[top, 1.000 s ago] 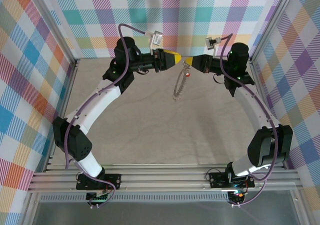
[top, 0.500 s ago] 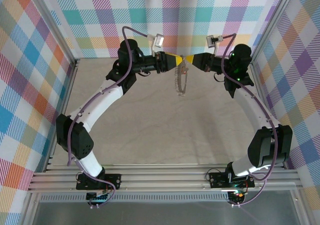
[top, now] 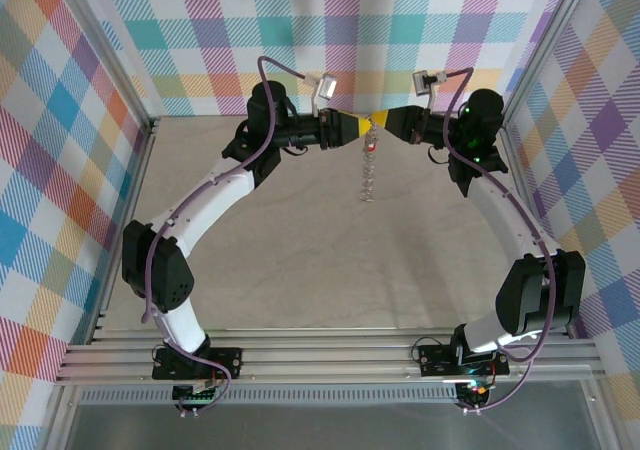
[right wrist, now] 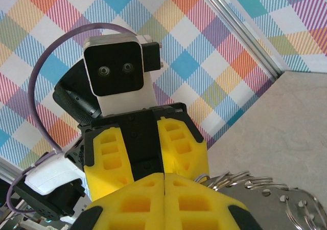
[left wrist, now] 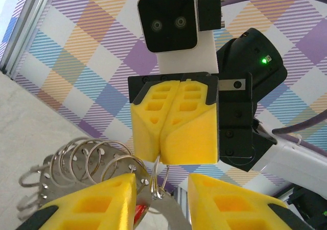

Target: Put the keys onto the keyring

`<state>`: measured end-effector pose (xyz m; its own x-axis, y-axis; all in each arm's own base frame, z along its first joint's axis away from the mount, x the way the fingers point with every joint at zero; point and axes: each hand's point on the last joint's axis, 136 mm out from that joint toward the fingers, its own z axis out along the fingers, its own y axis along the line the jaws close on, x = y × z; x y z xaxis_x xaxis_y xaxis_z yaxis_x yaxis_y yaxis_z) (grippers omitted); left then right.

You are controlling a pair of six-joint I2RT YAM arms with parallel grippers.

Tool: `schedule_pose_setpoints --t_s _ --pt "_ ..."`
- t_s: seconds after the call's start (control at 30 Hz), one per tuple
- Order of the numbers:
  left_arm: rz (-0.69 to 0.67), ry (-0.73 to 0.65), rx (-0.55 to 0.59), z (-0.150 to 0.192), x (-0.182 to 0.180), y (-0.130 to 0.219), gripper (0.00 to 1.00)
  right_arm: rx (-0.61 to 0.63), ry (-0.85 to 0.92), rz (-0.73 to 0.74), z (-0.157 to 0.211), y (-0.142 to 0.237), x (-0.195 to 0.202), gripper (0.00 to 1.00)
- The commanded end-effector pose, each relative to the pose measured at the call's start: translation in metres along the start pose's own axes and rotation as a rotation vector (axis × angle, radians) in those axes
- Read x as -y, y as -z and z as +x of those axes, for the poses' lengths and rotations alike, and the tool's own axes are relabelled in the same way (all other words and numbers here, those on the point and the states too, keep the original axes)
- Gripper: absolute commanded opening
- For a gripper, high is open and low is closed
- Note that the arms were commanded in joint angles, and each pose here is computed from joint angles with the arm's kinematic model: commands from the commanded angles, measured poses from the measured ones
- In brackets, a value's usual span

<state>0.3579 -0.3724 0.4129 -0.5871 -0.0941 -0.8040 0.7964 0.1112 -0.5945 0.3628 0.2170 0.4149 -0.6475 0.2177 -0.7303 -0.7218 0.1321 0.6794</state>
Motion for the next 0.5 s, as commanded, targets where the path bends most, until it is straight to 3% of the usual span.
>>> schedule_pose_setpoints --t_s 0.0,0.23,0.47 --pt "0.057 -0.055 0.022 -0.0136 0.0216 -0.0031 0.32 0.008 0.077 -0.039 -0.0046 0.0040 -0.0233 0.00" --pt "0.070 -0.055 0.016 -0.0132 0.0232 -0.0078 0.26 0.006 0.072 -0.037 -0.0033 0.0041 -0.0222 0.00" --pt "0.076 -0.057 0.014 -0.0125 0.0242 -0.0099 0.13 0.005 0.072 -0.036 -0.0030 0.0044 -0.0228 0.00"
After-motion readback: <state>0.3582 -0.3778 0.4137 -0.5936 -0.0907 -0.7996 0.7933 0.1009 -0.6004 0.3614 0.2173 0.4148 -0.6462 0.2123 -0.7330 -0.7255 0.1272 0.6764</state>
